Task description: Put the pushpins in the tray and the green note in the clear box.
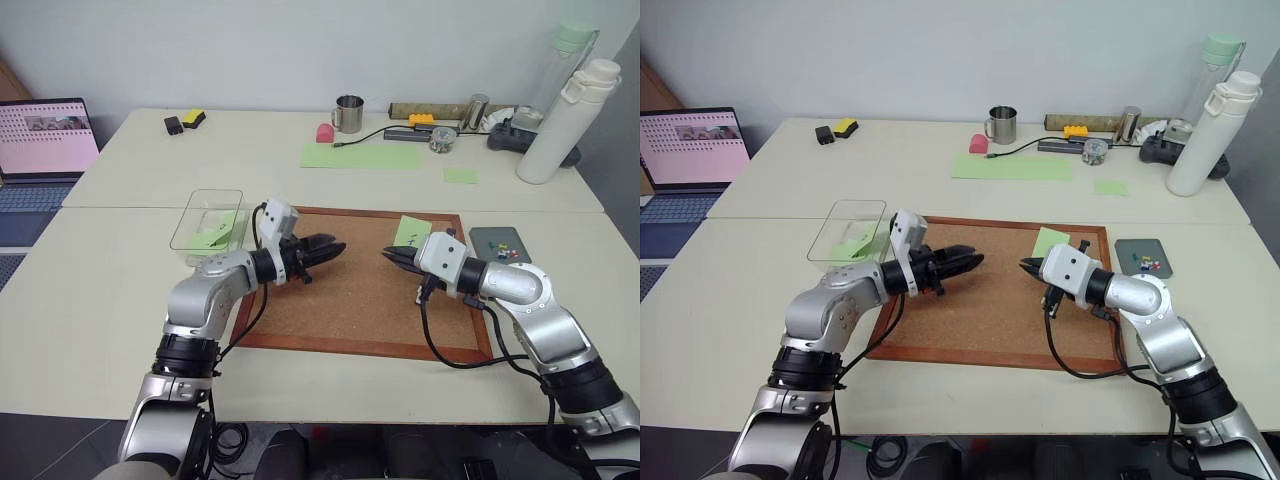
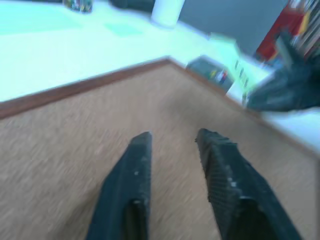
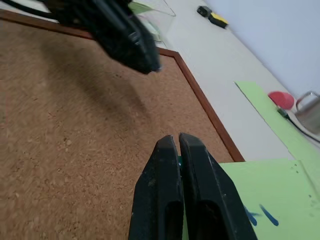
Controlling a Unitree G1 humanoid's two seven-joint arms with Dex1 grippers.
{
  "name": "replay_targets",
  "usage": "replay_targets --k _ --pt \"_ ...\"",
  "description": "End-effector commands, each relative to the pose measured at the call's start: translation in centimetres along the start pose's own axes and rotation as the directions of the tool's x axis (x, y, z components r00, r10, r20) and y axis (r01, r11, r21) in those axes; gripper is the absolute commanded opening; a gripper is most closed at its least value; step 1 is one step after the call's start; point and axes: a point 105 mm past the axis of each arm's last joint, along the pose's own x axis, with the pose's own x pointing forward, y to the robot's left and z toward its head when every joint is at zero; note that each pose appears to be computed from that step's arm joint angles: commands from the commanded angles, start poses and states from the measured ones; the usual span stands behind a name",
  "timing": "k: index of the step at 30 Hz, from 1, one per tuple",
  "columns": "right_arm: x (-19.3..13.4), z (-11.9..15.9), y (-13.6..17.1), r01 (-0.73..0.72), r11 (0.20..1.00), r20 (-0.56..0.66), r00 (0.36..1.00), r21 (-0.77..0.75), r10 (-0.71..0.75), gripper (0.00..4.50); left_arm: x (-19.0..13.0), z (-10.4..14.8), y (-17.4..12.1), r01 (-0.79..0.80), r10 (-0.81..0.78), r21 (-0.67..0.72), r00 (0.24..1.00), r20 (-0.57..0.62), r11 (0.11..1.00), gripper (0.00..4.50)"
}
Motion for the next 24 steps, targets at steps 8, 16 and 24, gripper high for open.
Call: replay_targets --k 8,16,24 --pt "1.1 3.1 1.3 -0.158 0.963 0.094 0.979 -0.219 0.182 0.0 0.3 1.5 -3.0 0.187 -0.183 -0.193 0.982 0.039 0.963 2.57" --pt "1.6 4.5 1.8 -0.175 0.951 0.135 0.967 -0.254 0.214 0.0 0.2 0.9 -4.1 0.231 -0.23 -0.267 0.973 0.035 0.936 2.57" --pt "2.3 6.2 2.1 -0.176 0.938 0.18 0.955 -0.298 0.237 0.0 0.6 0.2 -4.1 0.224 -0.23 -0.258 0.973 0.007 0.94 2.57"
